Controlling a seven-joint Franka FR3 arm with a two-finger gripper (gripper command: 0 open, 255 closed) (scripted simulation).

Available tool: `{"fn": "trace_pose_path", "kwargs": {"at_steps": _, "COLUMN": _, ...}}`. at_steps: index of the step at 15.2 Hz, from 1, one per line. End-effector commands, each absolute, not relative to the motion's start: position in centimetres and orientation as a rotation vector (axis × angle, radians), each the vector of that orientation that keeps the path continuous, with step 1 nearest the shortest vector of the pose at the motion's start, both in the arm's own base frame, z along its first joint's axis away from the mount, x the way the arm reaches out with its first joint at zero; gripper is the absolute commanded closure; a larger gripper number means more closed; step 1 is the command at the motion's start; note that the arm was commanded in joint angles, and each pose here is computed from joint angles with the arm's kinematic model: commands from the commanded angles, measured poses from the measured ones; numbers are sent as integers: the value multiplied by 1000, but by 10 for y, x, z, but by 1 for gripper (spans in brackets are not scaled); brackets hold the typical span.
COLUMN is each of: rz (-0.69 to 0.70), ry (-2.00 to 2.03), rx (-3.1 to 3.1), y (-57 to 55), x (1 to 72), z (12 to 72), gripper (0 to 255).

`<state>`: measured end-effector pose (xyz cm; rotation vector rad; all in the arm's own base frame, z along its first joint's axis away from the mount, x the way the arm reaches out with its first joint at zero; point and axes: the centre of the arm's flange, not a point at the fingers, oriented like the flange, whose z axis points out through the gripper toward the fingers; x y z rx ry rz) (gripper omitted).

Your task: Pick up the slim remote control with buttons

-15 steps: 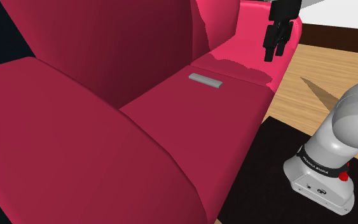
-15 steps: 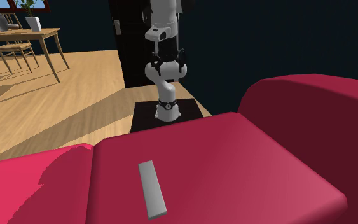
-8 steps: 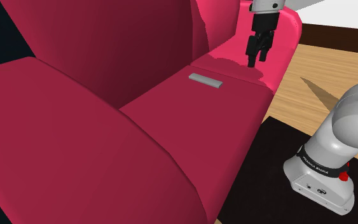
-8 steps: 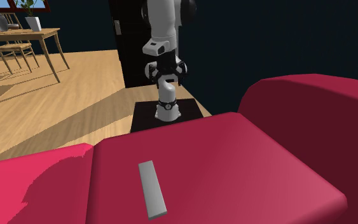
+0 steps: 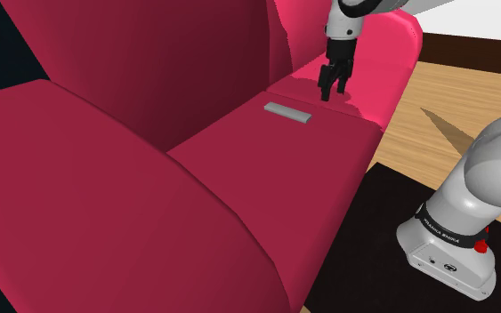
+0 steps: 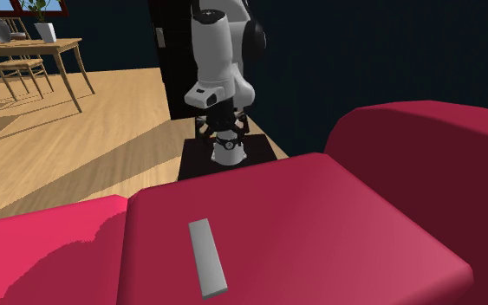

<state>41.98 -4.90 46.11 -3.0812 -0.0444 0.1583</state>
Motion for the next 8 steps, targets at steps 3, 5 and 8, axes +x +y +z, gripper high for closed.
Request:
{"fn": "trace_pose_path", "kwargs": {"at_steps": 3, "rz": 124, "ry": -44, "rx": -3090, "y": -61, "x": 459, "z": 434, "gripper": 0}}
{"fn": "trace_pose_path", "kwargs": {"at_steps": 5, "rz": 108, "ry": -44, "rx": -3094, "y": -67, "x": 479, "z": 421, "gripper": 0}}
{"fn": "trace_pose_path", "kwargs": {"at_steps": 8, "rz": 85, "ry": -43, "rx": -3100, "y": -76, "x": 509, "z": 401, "gripper": 0}}
